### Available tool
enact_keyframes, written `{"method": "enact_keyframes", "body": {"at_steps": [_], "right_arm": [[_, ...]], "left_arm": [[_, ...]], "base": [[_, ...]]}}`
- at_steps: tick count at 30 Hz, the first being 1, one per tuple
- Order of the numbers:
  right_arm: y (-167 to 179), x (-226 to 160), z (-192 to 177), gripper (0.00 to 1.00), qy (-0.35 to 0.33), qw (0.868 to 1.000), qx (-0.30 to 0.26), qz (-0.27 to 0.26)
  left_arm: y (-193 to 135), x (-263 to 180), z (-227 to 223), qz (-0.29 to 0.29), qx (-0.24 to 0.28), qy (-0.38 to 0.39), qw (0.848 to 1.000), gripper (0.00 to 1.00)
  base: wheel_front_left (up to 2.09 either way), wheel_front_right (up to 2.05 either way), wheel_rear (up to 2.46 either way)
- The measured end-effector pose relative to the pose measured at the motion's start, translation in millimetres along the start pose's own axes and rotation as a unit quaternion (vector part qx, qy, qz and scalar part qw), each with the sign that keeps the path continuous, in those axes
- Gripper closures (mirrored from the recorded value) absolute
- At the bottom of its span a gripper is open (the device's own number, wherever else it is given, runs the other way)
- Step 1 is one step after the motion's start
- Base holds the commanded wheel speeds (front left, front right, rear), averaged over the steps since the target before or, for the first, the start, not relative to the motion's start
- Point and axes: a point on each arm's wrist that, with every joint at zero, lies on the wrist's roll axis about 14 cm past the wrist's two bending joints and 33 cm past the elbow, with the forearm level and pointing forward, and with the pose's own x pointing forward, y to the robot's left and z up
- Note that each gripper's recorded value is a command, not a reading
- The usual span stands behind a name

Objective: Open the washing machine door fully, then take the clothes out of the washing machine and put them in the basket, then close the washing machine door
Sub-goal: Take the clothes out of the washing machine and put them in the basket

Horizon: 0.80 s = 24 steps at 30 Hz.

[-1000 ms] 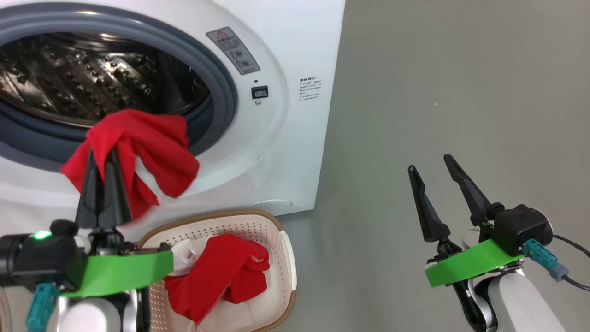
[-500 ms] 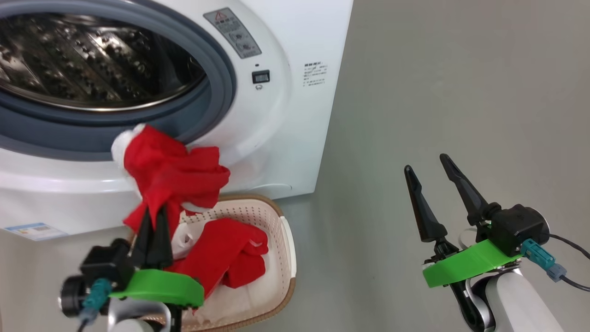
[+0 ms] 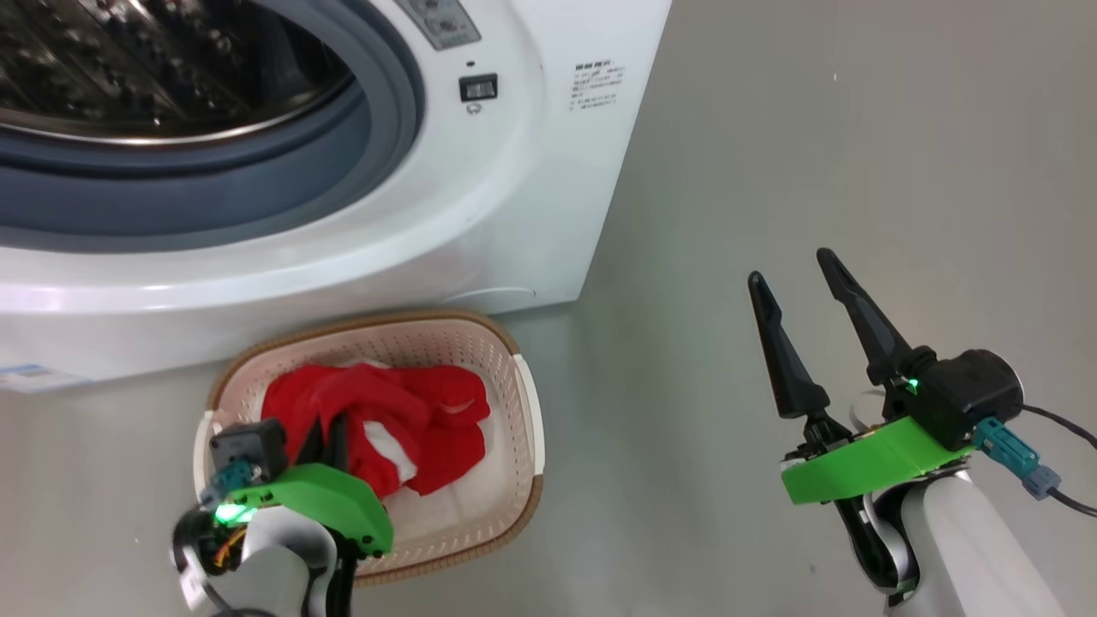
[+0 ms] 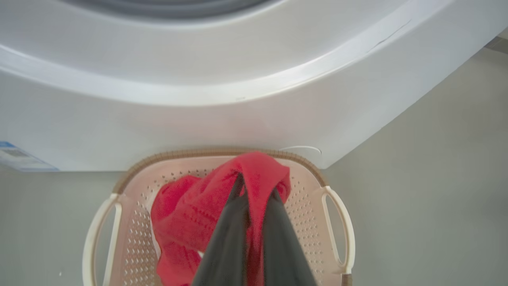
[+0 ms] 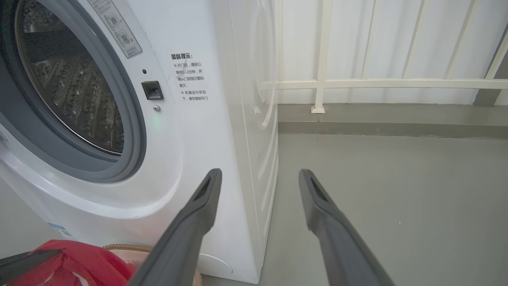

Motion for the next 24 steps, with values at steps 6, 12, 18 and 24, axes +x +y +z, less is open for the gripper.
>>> {"method": "enact_keyframes", "body": {"at_steps": [6,12,18,24], "right_arm": [[0,10,-13,0.00,0.014,1.000,0.001,0.004],[-6,16,-23,0.00,0.024,1.000,0.000,-0.001],[-16,15,-29,0.00,0.032,0.999,-0.005,-0.013],[-20,12,-26,0.00,0.030,0.999,-0.007,-0.020]], "left_arm": [[-4,11,-56,-0.010,-0.069,0.124,0.990,1.00],[-16,20,-85,-0.033,-0.071,0.192,0.978,1.00],[-14,16,-112,-0.023,-0.060,0.240,0.969,0.95],[-20,22,-103,-0.035,-0.041,0.215,0.975,0.00]], "base": [[0.00,0.00,0.00],[0.00,0.00,0.00],[0.00,0.00,0.00],[0.00,0.00,0.00]]}}
